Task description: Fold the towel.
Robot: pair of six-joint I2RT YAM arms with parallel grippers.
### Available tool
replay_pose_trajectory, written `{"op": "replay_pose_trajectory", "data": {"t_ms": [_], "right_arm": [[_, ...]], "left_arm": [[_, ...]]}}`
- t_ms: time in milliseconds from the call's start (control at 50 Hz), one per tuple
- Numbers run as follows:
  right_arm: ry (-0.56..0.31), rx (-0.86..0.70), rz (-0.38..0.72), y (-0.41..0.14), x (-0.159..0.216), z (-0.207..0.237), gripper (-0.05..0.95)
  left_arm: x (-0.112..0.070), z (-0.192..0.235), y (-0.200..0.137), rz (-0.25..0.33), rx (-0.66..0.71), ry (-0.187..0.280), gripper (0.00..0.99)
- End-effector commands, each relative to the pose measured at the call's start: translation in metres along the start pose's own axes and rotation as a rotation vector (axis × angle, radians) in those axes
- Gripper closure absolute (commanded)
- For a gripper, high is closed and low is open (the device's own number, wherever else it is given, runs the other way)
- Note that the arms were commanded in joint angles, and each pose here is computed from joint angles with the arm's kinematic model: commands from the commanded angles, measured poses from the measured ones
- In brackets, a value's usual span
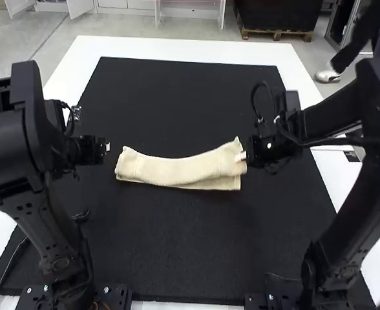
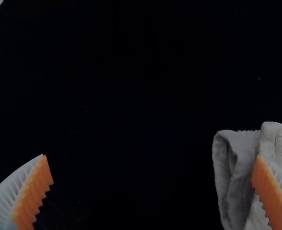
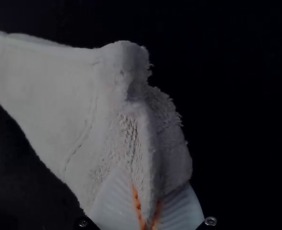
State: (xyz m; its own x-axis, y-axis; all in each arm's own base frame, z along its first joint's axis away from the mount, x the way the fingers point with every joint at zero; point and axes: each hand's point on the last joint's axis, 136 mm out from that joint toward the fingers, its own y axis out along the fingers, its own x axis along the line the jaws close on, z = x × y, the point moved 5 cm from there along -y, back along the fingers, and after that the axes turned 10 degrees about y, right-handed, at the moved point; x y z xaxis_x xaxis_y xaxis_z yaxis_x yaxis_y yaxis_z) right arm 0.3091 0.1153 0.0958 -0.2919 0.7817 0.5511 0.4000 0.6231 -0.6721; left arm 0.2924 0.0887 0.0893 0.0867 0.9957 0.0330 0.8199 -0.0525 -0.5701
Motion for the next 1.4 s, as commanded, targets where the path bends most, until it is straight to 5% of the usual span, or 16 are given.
{"op": "replay_pose_trajectory", "data": {"t_ms": [0, 600, 1380], "right_arm": [[-0.033, -0.040, -0.083, -0.010, 0.023, -0.019, 0.92], [-0.150, 0.039, -0.308, 0.017, 0.116, -0.017, 0.91], [-0.291, 0.168, -0.432, 0.100, 0.192, 0.000, 0.90]], "left_arm": [[0.003, -0.007, -0.006, -0.022, -0.034, -0.009, 0.025], [0.006, -0.004, -0.020, -0.119, -0.070, -0.037, 0.025], [0.003, 0.005, -0.024, -0.131, -0.060, -0.039, 0.025]]}}
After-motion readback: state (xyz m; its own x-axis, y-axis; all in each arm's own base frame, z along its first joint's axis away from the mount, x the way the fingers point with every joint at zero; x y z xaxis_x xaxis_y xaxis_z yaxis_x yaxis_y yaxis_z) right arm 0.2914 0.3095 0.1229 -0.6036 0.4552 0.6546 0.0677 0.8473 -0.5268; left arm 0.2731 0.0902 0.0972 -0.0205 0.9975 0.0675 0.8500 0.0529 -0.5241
